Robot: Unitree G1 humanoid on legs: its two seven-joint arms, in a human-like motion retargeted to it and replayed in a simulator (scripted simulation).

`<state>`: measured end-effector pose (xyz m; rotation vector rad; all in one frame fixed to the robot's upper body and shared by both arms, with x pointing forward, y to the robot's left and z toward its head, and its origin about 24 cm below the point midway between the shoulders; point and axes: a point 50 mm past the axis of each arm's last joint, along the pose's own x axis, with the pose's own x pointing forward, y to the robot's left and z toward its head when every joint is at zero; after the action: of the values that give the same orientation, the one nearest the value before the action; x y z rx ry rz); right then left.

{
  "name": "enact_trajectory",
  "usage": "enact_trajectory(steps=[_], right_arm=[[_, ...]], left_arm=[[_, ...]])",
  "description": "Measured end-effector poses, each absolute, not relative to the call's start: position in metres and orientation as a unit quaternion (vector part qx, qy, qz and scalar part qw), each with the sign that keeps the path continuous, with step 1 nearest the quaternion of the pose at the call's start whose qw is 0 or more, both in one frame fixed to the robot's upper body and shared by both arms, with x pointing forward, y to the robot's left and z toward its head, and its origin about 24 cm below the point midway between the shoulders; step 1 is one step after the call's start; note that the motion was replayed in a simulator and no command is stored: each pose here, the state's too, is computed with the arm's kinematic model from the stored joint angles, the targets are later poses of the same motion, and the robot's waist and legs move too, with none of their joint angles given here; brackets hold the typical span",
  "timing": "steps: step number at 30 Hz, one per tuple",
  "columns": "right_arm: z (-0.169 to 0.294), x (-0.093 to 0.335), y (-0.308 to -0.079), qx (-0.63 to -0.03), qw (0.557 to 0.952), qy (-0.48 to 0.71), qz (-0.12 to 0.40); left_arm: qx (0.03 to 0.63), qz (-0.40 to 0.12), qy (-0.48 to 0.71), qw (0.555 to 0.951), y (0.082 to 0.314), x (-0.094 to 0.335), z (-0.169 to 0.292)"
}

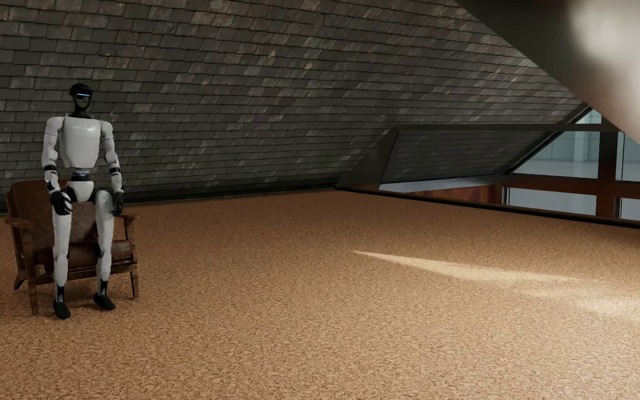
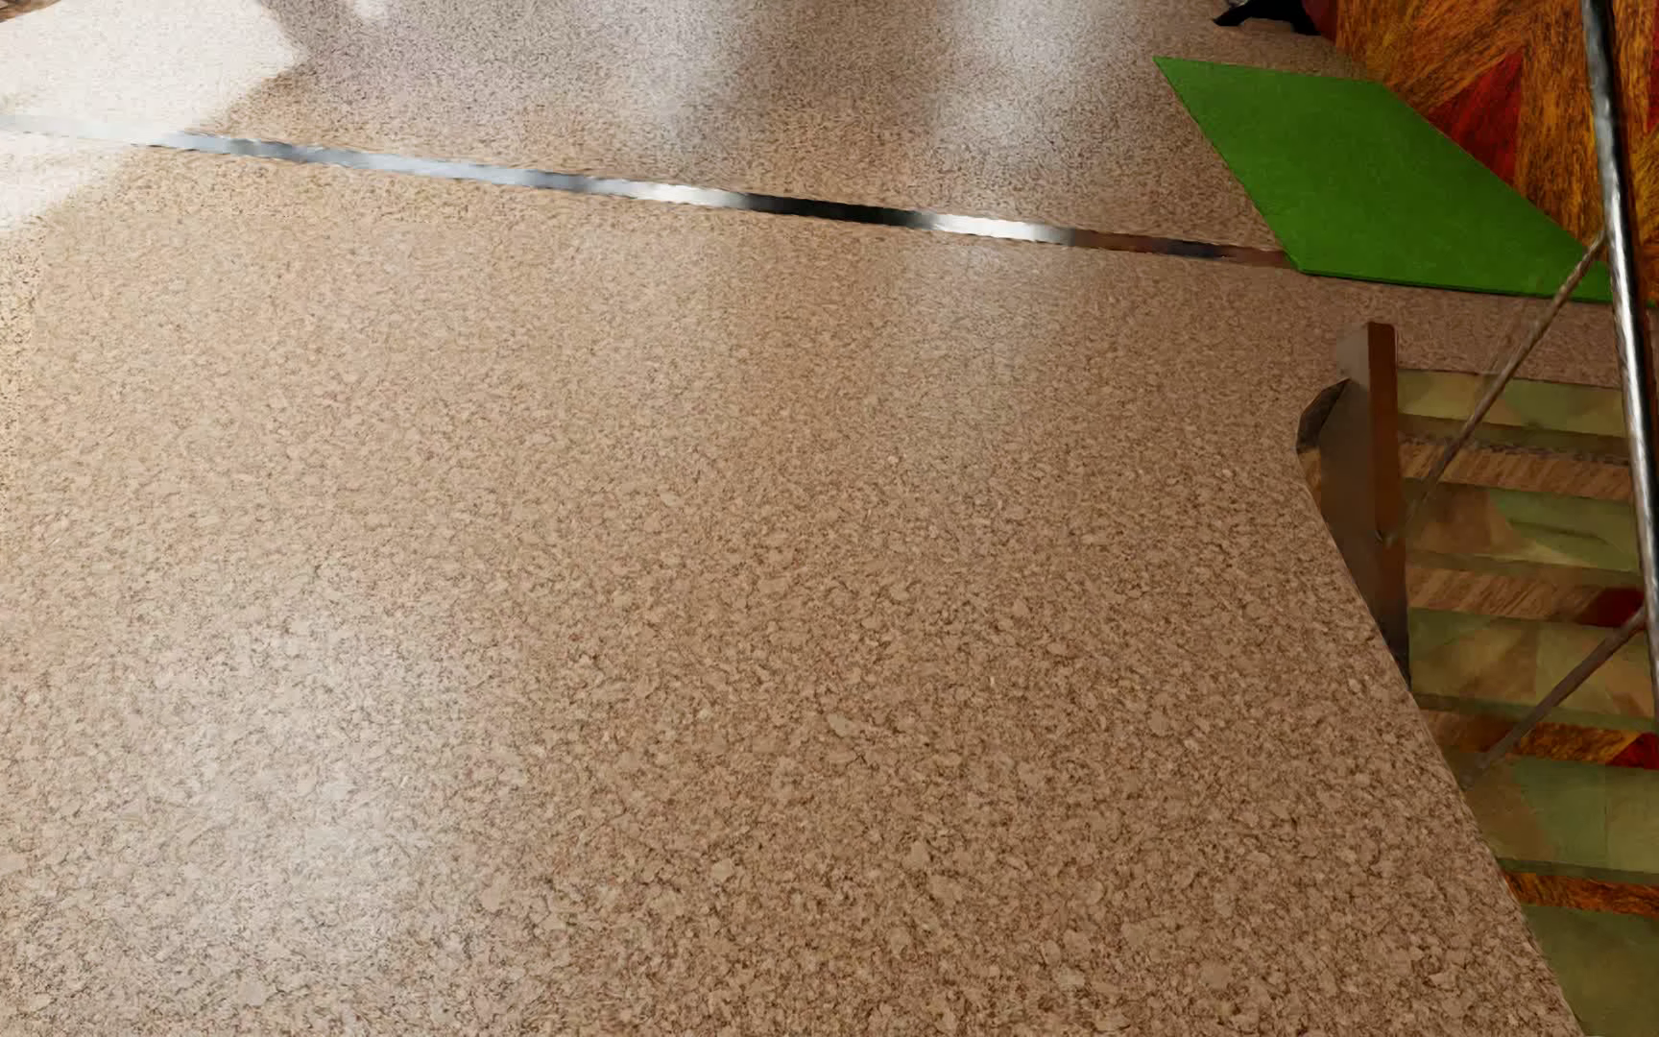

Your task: Perch on the dark chair

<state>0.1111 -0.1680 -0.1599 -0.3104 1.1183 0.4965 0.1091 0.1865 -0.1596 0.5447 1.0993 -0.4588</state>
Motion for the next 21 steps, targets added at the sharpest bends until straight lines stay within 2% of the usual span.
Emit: enact_trajectory(steps=[1,2,4,6,8,10,11,12,16,21], right_arm=[[-0.158,0.118,-0.166,-0.162,0.811,0.508,0.240],[-0.156,0.122,-0.176,-0.173,0.812,0.509,0.227],[-0.147,0.135,-0.195,-0.201,0.807,0.494,0.253],[-0.145,0.136,-0.213,-0.238,0.798,0.496,0.247],[-0.148,0.127,-0.233,-0.245,0.799,0.519,0.179],[-0.153,0.111,-0.245,-0.241,0.791,0.552,0.102],[-0.155,0.105,-0.248,-0.235,0.788,0.564,0.081],[-0.156,0.101,-0.248,-0.233,0.785,0.568,0.081],[-0.156,0.101,-0.235,-0.229,0.791,0.549,0.143],[-0.160,0.105,-0.204,-0.198,0.799,0.538,0.181]], left_arm=[[0.264,-0.199,0.512,0.792,0.197,0.116,-0.157],[0.284,-0.204,0.509,0.787,0.208,0.121,-0.152],[0.333,-0.234,0.482,0.776,0.228,0.132,-0.142],[0.352,-0.213,0.497,0.764,0.249,0.129,-0.139],[0.352,-0.147,0.531,0.757,0.269,0.116,-0.141],[0.353,-0.100,0.554,0.748,0.279,0.105,-0.143],[0.352,-0.095,0.560,0.744,0.280,0.101,-0.144],[0.350,-0.098,0.561,0.743,0.280,0.099,-0.145],[0.337,-0.146,0.542,0.756,0.258,0.099,-0.149],[0.308,-0.200,0.522,0.769,0.216,0.108,-0.156]])
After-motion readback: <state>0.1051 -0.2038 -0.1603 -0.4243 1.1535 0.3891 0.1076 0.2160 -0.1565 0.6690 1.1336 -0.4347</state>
